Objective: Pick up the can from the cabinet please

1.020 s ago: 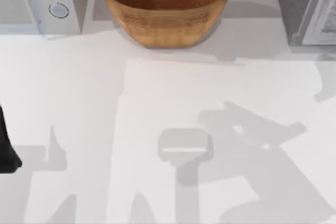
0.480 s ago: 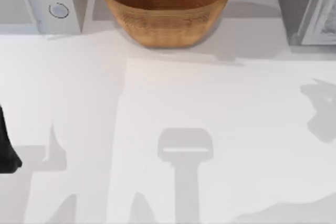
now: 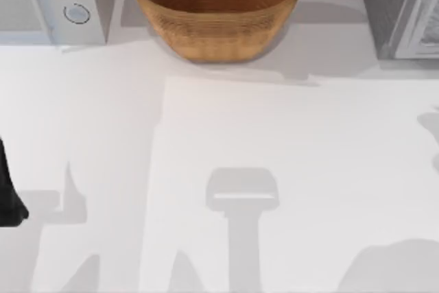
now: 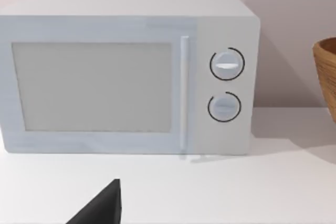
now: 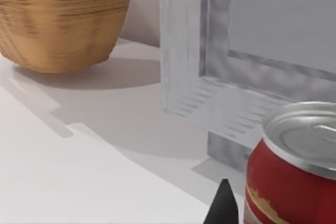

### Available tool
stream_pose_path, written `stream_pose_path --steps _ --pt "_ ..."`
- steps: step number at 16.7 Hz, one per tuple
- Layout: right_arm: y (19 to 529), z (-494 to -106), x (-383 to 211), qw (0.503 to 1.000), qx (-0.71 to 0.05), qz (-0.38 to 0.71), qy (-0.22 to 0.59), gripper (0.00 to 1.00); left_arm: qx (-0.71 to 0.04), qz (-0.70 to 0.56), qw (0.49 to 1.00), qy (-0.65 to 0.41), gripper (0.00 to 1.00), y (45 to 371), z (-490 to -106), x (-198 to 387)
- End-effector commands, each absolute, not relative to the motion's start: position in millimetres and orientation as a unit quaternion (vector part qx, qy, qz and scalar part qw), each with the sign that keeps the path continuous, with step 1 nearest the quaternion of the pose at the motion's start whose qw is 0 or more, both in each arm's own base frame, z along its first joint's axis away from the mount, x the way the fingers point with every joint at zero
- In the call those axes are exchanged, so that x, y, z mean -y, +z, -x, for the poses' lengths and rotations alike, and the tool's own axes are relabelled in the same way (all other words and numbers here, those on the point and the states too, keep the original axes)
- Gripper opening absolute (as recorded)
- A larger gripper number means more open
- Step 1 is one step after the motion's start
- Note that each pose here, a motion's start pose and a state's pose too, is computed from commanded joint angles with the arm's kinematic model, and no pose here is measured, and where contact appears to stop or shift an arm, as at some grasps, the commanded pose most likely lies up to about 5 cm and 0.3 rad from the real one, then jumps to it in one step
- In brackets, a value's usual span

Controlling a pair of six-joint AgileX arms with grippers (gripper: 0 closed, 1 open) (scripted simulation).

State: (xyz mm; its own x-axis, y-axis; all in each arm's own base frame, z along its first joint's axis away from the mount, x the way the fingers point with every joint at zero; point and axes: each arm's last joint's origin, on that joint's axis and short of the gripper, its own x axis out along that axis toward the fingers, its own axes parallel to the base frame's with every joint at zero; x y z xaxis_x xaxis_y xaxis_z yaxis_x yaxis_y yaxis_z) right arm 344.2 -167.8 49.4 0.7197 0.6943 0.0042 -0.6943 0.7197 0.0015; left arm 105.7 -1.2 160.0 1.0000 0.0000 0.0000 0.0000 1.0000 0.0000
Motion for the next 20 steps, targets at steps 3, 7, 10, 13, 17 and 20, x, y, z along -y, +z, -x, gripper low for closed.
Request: stream_pose_path --steps 3,7,10,13,17,20 --pt "47.6 -345.2 164.4 0.927 -0.002 -0.006 0.376 0.0 0.0 0.0 1.0 0.0 1.0 160.0 -105.7 1.2" --pt "43.8 -359.6 152.2 0.927 0.001 -0.003 0.374 0.0 0.0 0.0 1.0 0.0 1.0 160.0 -105.7 1.2" --pt "43.3 -361.5 150.8 0.927 0.002 -0.001 0.374 0.0 0.0 0.0 1.0 0.0 1.0 160.0 -105.7 1.2" --pt "43.3 -361.5 150.8 0.927 0.002 -0.001 0.374 0.15 0.0 0.0 1.0 0.0 1.0 160.0 -105.7 1.2" --pt "43.3 -361.5 150.8 0.927 0.002 -0.001 0.374 0.45 0.0 0.0 1.0 0.0 1.0 160.0 -105.7 1.2" --pt "43.3 -361.5 150.8 0.927 0.002 -0.001 0.374 0.68 0.0 0.0 1.0 0.0 1.0 160.0 -105.7 1.2"
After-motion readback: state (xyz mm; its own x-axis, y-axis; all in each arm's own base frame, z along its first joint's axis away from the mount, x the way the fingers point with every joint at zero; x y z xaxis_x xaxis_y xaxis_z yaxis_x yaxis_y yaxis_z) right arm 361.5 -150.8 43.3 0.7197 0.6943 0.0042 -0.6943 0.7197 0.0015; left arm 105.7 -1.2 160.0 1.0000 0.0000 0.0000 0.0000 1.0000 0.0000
